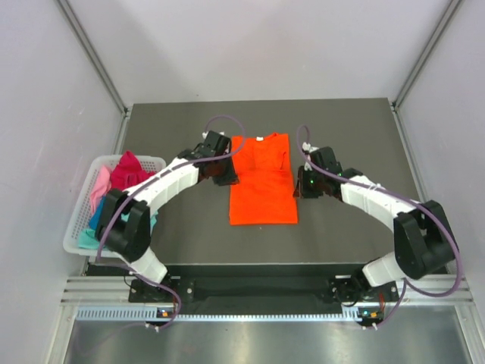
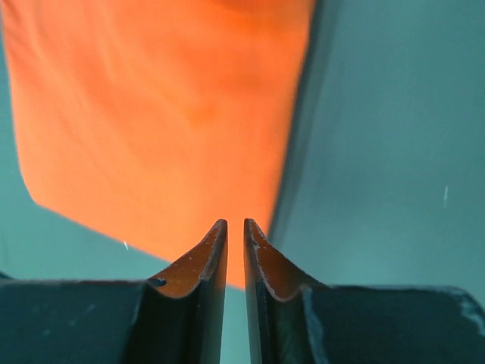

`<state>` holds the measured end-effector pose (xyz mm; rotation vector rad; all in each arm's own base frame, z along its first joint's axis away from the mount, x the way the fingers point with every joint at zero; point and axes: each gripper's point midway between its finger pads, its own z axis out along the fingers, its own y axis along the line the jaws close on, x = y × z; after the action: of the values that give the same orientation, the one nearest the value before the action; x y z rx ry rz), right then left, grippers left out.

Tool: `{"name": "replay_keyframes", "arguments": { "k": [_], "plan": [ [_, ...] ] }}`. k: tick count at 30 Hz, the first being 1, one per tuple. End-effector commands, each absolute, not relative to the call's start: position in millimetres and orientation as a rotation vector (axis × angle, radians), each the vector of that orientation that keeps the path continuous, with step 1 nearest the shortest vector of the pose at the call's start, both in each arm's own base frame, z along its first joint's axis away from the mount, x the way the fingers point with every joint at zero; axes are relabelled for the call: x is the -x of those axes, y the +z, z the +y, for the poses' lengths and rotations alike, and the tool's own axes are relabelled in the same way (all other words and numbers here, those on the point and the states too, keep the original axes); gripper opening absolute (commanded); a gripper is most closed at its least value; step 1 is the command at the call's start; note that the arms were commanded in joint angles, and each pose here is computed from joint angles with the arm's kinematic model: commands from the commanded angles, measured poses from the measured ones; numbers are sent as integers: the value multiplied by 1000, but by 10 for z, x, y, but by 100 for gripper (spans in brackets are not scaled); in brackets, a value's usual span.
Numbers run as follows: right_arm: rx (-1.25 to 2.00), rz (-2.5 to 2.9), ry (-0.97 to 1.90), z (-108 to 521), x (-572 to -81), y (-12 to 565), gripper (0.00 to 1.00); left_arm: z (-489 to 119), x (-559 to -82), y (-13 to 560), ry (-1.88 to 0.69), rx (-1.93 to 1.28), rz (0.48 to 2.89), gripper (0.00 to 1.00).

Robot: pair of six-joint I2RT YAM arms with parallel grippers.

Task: Fold and stack the t-shirts
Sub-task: Fold the tshirt

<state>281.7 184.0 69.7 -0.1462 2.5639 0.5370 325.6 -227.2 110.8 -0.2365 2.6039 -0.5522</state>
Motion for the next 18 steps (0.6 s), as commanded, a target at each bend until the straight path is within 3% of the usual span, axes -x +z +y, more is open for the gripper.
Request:
{"name": "replay_keyframes", "arguments": {
  "k": [1,11,18],
  "plan": [
    [188,2490,517,1970,-3188,868,15,-2397,-3520,972,-546,148,2603,17],
    [178,2495,537,2076,-3846,614,14,-2297,-4328,784,-452,125,2545,16],
    [147,2519,507,1978,-3983,482,14,-2197,-4488,530,-408,160,2577,16]
  ]
}}
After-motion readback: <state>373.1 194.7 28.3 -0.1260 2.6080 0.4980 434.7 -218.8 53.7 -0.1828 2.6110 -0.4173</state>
